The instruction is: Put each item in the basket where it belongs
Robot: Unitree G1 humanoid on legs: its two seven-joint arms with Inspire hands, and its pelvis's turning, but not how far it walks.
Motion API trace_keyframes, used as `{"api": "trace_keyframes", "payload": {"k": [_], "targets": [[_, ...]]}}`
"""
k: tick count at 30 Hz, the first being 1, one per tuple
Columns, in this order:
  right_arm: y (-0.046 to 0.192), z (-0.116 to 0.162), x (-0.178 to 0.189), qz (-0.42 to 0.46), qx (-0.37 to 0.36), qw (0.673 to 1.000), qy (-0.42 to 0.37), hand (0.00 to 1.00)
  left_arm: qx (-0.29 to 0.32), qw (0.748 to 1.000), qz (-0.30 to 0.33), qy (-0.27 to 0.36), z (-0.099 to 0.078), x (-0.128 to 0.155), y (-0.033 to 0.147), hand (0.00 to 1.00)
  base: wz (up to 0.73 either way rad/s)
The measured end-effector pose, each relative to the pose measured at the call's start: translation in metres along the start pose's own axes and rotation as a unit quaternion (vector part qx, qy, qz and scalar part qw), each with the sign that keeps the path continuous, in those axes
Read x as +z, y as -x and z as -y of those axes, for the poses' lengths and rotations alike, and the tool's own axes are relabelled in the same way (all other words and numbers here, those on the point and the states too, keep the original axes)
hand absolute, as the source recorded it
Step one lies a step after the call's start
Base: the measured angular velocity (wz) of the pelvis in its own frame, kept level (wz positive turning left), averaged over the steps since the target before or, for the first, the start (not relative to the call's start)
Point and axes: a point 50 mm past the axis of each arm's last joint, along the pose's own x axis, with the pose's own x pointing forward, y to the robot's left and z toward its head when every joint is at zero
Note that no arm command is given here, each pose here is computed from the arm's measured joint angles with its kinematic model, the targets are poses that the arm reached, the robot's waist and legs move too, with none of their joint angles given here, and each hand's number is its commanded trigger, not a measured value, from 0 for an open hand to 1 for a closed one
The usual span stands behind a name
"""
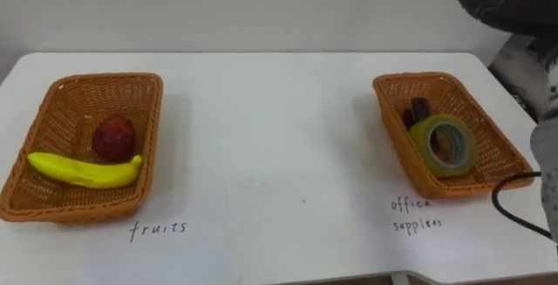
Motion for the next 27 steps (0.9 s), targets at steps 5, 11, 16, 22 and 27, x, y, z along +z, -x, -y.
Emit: {"api": "trace_keyframes", "payload": {"k": [5,11,16,22,27], "targets": [[0.029,0.051,-0.019,-0.064,-0.109,0.991,-0.053,0.0,0.021,1.0,-0.009,0.007,0.001,-0.006,0.002,0.0,-0.18],[0.063,0.098,-0.044,-0.129,-0.26,0.956,-0.051,0.0,0.034,0.999,-0.008,0.007,-0.001,-0.006,0.002,0.0,-0.17],[0.086,0.122,-0.052,-0.158,-0.362,0.919,-0.018,0.0,0.038,0.999,-0.006,0.007,-0.003,-0.006,0.002,0.0,-0.12],[0.131,0.148,-0.078,-0.211,-0.499,0.841,-0.014,0.0,0.045,0.999,0.012,0.014,-0.005,0.0,0.003,0.0,0.0],[0.17,0.164,-0.097,-0.268,-0.575,0.773,-0.005,0.0,0.045,0.999,0.005,0.012,-0.005,-0.004,0.004,0.0,0.01]]}}
